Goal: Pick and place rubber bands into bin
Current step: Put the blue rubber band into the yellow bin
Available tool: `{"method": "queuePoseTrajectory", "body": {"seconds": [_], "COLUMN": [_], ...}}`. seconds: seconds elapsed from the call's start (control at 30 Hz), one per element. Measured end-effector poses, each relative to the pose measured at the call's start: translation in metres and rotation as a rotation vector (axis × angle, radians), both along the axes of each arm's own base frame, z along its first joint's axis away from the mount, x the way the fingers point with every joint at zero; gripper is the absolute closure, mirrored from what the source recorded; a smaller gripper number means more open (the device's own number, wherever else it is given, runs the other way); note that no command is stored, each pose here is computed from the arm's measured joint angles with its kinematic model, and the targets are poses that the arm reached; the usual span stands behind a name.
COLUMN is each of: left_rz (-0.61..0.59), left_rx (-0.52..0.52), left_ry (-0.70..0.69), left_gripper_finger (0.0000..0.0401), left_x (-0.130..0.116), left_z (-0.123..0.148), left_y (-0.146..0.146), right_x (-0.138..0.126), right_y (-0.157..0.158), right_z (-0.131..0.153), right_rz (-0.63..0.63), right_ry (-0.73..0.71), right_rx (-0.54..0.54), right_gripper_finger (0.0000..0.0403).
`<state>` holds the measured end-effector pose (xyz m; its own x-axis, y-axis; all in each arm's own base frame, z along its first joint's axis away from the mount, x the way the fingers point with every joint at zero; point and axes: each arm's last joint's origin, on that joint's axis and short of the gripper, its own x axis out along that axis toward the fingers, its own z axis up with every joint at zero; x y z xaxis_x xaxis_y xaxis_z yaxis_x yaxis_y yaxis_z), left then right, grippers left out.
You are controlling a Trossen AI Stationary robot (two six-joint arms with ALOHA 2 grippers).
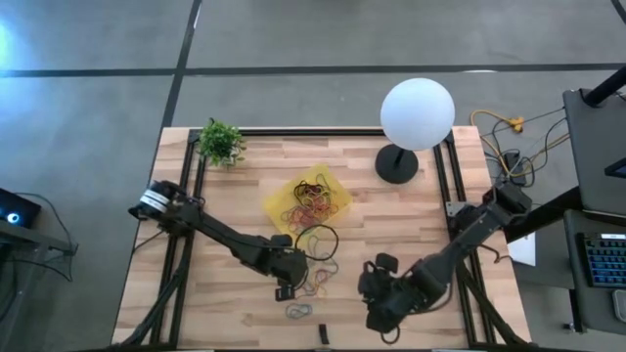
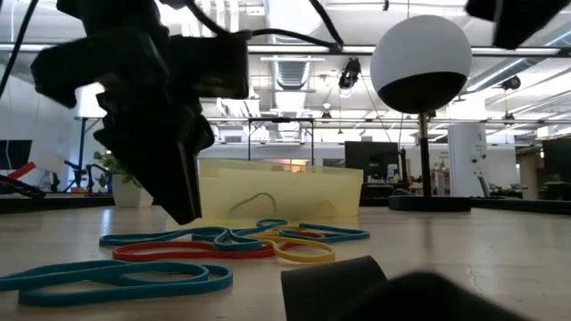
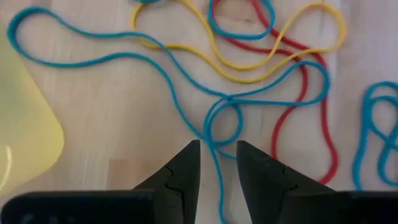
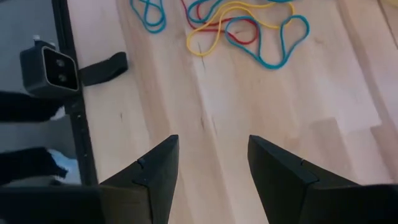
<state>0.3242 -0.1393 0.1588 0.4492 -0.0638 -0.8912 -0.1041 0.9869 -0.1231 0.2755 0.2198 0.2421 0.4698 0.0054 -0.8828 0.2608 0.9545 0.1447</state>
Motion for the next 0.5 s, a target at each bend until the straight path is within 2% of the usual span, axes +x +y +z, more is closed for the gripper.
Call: {"method": "queuePoseTrajectory", "body": {"seconds": [0.2, 0.5], "left_rz": [0.032, 0.039], "left_rx": [0.009, 0.02], "left_ry": [0.021, -0.004], "left_gripper_finger": [0.0312, 0.0312], "left_x": [0.001, 0.003], "left_z": [-0.008, -0.009], "left_y": [0.001, 0.001], "right_x": [-0.011, -0.016], "right_y": [0.012, 0.018], "right_z": [0.0, -0.001], "right_rz": [-0.058, -0.081], "right_ry": [-0.04, -0.056], "right_rx": [-0.001, 0.0], "right_gripper_finger": [0.0225, 0.0225]}}
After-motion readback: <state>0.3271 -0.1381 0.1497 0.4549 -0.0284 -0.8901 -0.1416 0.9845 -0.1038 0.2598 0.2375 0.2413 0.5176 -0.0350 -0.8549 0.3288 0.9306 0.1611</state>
